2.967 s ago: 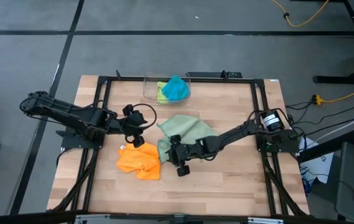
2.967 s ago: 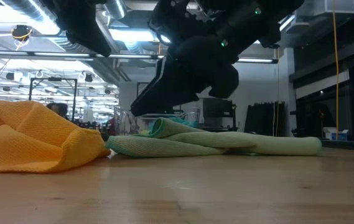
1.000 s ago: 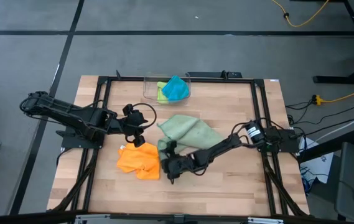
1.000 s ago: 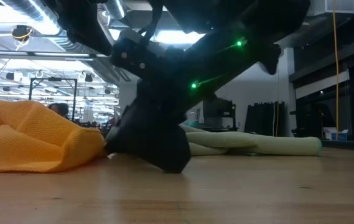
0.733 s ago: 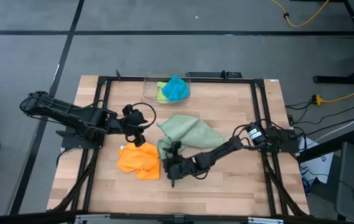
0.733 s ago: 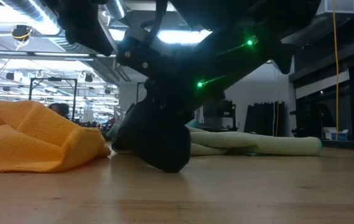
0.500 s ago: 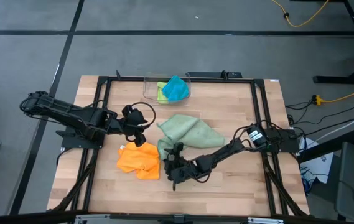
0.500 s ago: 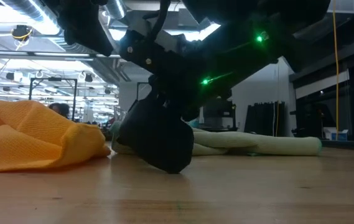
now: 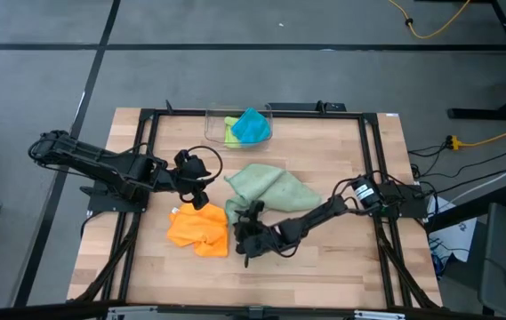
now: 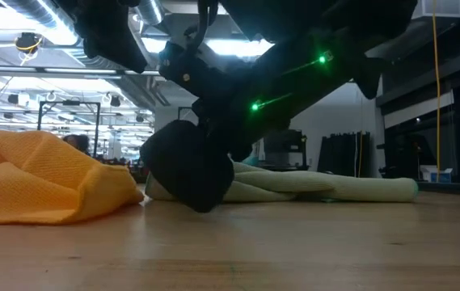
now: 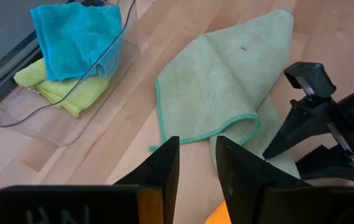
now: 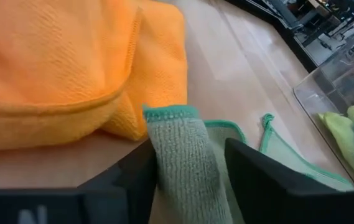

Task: Fold microfiber towels
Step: Fold the green towel

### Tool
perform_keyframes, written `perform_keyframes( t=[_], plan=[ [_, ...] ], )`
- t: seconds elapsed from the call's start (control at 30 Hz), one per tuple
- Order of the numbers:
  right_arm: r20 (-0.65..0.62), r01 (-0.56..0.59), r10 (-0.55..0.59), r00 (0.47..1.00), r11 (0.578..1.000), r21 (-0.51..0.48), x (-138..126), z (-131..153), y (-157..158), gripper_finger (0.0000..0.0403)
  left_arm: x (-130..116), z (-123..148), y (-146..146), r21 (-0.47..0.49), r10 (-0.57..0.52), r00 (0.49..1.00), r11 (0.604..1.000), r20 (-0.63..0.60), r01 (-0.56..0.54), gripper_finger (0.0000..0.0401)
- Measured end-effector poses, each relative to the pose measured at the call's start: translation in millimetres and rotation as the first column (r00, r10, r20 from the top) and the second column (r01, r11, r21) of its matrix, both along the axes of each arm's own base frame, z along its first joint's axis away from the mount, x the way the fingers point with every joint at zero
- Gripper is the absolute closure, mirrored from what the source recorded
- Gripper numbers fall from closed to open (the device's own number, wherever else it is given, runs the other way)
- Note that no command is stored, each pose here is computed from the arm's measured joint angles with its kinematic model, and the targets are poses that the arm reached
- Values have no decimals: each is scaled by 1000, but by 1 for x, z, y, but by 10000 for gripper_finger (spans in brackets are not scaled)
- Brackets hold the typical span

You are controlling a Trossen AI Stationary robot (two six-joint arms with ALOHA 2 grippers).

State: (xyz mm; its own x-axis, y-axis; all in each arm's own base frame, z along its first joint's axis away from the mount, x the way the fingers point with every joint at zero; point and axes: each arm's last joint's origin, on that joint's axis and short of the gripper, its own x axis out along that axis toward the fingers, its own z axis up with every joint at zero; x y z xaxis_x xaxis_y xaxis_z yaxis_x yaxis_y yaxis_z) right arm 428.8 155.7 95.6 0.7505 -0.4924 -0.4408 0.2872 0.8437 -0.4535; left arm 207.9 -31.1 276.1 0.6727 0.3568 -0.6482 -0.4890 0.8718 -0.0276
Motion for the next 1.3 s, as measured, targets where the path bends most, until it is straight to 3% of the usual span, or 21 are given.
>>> perform_keyframes(
  t=[0.37, 0.63, 0.77, 0.93, 1.1, 1.3],
  plan=[
    [5, 0, 0, 1000, 1000, 5, 0, 1, 1, 303, 0, 0, 0, 1, -1, 1000, 1000, -1, 1, 304],
    [7, -7, 7, 1000, 1000, -19, -1, 8, 2, 393, 0, 0, 0, 2, -1, 1000, 1000, -1, 1, 304],
    [8, 55, -54, 998, 988, -144, -11, 37, 5, 395, 0, 0, 0, 1, -1, 1000, 1000, -2, 1, 304],
    [31, 119, -115, 993, 961, -251, -36, 96, 11, 397, 0, 0, 0, -1, 0, 1000, 1000, 1, 0, 304],
    [62, 125, -113, 992, 963, -239, -67, 147, 14, 398, 9, 4, -2, 52, -63, 997, 997, 51, 60, 304],
    [75, 113, -99, 992, 969, -218, -98, 178, 18, 399, 34, 3, -11, 114, -274, 957, 958, 98, 262, 304]
  ],
)
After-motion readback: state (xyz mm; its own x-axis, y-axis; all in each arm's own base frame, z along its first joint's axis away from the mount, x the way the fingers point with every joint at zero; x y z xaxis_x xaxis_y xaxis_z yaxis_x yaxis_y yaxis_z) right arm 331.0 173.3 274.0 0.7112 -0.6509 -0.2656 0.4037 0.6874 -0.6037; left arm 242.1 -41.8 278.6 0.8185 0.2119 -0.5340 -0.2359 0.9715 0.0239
